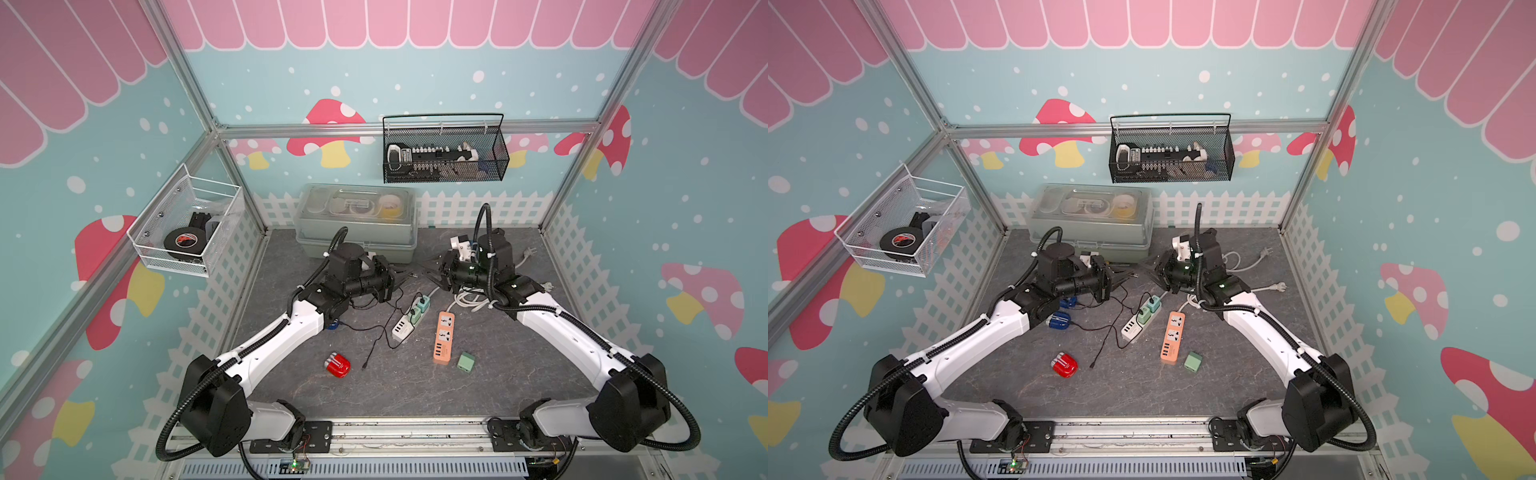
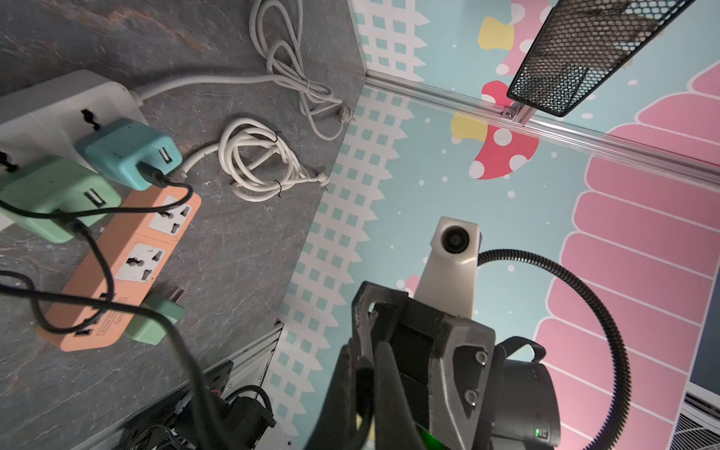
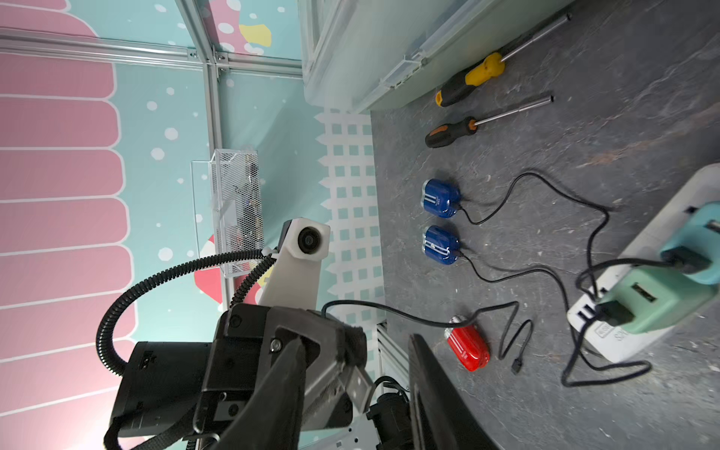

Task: Charge the electric shaver
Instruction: Adjust the charging cable.

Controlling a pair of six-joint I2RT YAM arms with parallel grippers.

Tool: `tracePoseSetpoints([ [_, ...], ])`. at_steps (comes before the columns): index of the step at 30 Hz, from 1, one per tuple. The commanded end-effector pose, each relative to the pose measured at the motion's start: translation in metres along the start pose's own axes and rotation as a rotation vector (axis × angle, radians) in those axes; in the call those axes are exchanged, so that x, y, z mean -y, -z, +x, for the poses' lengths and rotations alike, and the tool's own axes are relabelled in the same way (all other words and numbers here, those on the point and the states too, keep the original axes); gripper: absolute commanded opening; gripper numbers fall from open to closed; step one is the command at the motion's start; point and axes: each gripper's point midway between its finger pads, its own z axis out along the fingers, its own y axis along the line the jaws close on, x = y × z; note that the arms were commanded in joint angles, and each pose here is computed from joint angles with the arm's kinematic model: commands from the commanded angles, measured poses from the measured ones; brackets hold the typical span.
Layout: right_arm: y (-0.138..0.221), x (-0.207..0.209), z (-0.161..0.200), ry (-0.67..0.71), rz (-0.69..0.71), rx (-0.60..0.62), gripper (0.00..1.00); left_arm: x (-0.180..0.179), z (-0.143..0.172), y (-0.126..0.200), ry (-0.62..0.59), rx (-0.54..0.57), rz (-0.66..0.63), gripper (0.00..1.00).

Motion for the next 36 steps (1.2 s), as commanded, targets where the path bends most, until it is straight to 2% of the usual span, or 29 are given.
tracePoseSetpoints([
  [1, 0.001, -0.024, 0.008, -0.01, -0.082, -0.036, 0.42, 0.019, 0.003, 0.003, 0.03, -0.031, 0.055, 0.0],
  [6, -0.001, -0.017, 0.013, -0.093, -0.109, -0.047, 0.32, 0.018, 0.001, 0.003, 0.016, -0.027, 0.051, 0.0],
  [10, -0.004, -0.013, 0.025, -0.115, -0.067, -0.094, 0.32, 0.019, -0.001, 0.003, 0.006, -0.019, 0.058, 0.0],
  [13, -0.004, -0.007, 0.026, -0.147, -0.071, -0.088, 0.27, 0.023, -0.002, 0.003, -0.001, -0.019, 0.068, 0.0],
  [23, -0.008, -0.01, 0.019, -0.197, -0.098, -0.068, 0.0, 0.022, 0.003, 0.003, -0.006, -0.05, 0.082, 0.0],
  [28, -0.007, -0.014, 0.018, -0.22, -0.094, -0.109, 0.0, 0.022, 0.011, 0.004, -0.028, -0.123, 0.094, 0.0],
  [30, -0.005, -0.017, 0.017, -0.222, -0.104, -0.129, 0.0, 0.021, 0.012, 0.007, -0.039, -0.152, 0.101, 0.1],
  [36, -0.006, -0.027, 0.02, -0.238, -0.164, -0.22, 0.0, 0.012, 0.011, 0.01, -0.04, -0.216, 0.094, 0.18],
])
